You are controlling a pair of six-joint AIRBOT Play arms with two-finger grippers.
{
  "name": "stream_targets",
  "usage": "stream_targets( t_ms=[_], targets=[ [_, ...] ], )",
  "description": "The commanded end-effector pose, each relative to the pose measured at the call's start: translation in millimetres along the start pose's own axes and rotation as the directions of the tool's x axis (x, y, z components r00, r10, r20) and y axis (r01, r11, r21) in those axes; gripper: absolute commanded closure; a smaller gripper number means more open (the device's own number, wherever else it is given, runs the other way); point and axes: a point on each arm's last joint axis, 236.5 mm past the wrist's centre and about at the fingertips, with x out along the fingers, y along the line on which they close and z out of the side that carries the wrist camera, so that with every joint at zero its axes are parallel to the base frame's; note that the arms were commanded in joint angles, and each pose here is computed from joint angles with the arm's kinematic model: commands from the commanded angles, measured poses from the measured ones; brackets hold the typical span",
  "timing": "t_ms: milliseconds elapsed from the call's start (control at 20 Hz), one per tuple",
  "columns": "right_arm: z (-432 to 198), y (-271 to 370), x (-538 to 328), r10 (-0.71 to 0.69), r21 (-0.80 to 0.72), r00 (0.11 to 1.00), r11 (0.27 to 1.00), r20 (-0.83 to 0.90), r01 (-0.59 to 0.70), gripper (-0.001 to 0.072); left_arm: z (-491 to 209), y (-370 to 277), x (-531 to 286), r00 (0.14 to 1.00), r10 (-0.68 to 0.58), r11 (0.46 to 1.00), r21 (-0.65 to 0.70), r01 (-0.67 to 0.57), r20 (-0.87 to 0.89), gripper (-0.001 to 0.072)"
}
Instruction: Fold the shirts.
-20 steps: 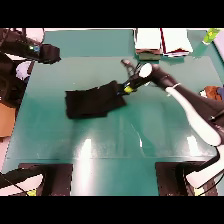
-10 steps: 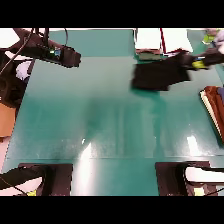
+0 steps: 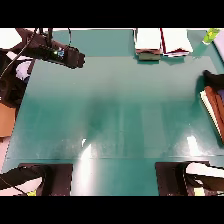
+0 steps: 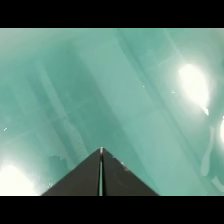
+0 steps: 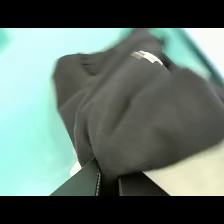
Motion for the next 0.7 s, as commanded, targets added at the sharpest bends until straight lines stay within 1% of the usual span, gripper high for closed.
stream_targets(
  t_ms=[0, 300, 450, 550, 650],
  targets=[
    [21, -20, -7, -0.032, 0.011, 0.997, 0.999, 0.074, 0.032, 0.0691, 0, -2, 0, 1.000, -0.006, 1.000, -0.006, 0.006, -0.001, 0.0679],
    [97, 8, -59, 0.006, -0.086, 0.969, 0.996, 0.247, 0.016, 0.0691, -4, -5, 0, 1.000, -0.021, 1.000, -0.011, 0.021, -0.018, 0.0679],
    [125, 4, -95, -0.005, -0.169, 0.949, 0.984, 0.316, 0.062, 0.0691, -5, -5, 0, 1.000, -0.022, 1.000, -0.010, 0.022, -0.020, 0.0679],
    [133, -4, -114, -0.022, -0.209, 0.942, 0.973, 0.335, 0.097, 0.0691, -5, -5, 0, 1.000, -0.022, 1.000, -0.010, 0.022, -0.021, 0.0679],
    [124, -21, -121, -0.052, -0.233, 0.955, 0.965, 0.291, 0.123, 0.0691, -5, -5, 0, 1.000, -0.022, 1.000, -0.008, 0.022, -0.021, 0.0679]
  ],
)
